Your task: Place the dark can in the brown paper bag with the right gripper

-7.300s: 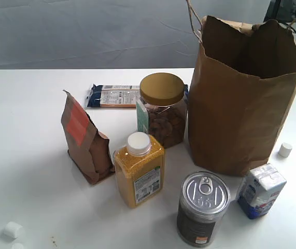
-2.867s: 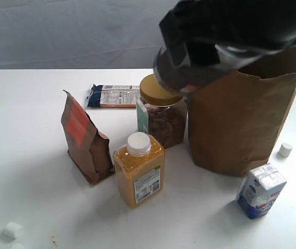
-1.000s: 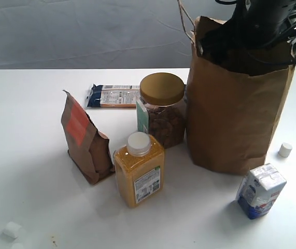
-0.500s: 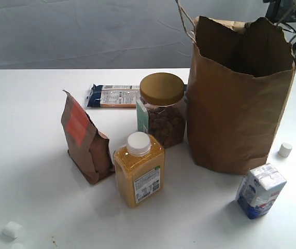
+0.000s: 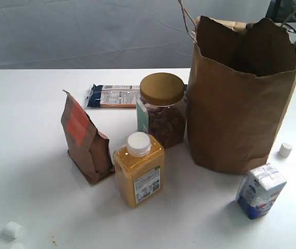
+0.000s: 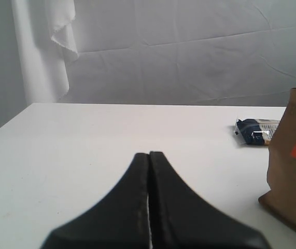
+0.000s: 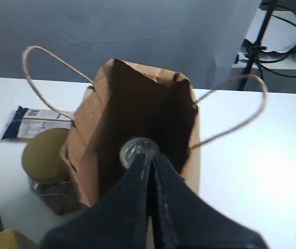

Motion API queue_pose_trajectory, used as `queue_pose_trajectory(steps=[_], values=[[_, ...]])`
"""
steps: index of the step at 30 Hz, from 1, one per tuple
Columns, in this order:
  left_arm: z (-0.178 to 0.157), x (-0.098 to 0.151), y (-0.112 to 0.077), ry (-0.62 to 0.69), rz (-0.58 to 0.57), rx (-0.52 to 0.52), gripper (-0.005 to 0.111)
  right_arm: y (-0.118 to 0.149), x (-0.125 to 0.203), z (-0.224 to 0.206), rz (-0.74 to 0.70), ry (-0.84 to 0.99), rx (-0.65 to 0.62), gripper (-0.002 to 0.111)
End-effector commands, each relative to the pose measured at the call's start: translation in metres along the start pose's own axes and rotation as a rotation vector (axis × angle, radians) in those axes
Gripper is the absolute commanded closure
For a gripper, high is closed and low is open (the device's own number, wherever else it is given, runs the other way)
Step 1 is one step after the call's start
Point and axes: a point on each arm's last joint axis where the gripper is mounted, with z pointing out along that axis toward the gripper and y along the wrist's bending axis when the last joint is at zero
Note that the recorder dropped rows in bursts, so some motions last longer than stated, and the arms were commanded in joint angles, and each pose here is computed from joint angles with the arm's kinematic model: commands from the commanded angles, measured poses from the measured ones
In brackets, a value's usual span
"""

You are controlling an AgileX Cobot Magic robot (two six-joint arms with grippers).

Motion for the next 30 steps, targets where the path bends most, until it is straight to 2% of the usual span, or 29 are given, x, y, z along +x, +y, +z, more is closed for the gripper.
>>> queue_pose_trajectory(steps=[1, 6, 11, 17, 23, 25, 30], values=[[0.0, 0.001, 0.0, -0.005, 0.0, 0.005, 0.107, -0.028, 0.031, -0.018, 0.032, -0.078, 0.076, 0.108], [0.0, 0.001, 0.0, -0.005, 0.0, 0.005, 0.107, -0.051, 0.082, -0.025, 0.111, -0.11, 0.049, 0.108], [0.0, 0.001, 0.0, -0.005, 0.0, 0.005, 0.107, -0.063, 0.136, -0.018, 0.163, -0.135, 0.04, 0.108], [0.0, 0.001, 0.0, -0.005, 0.0, 0.005, 0.107, -0.072, 0.201, -0.004, 0.259, -0.198, 0.037, 0.108], [0.0, 0.001, 0.0, -0.005, 0.0, 0.005, 0.107, -0.072, 0.242, 0.006, 0.272, -0.314, 0.003, 0.108], [0.0, 0.001, 0.0, -0.005, 0.0, 0.005, 0.107, -0.071, 0.255, 0.011, 0.246, -0.37, -0.019, 0.108], [0.0, 0.001, 0.0, -0.005, 0.0, 0.005, 0.107, -0.069, 0.286, 0.024, 0.063, -0.439, -0.019, 0.108]])
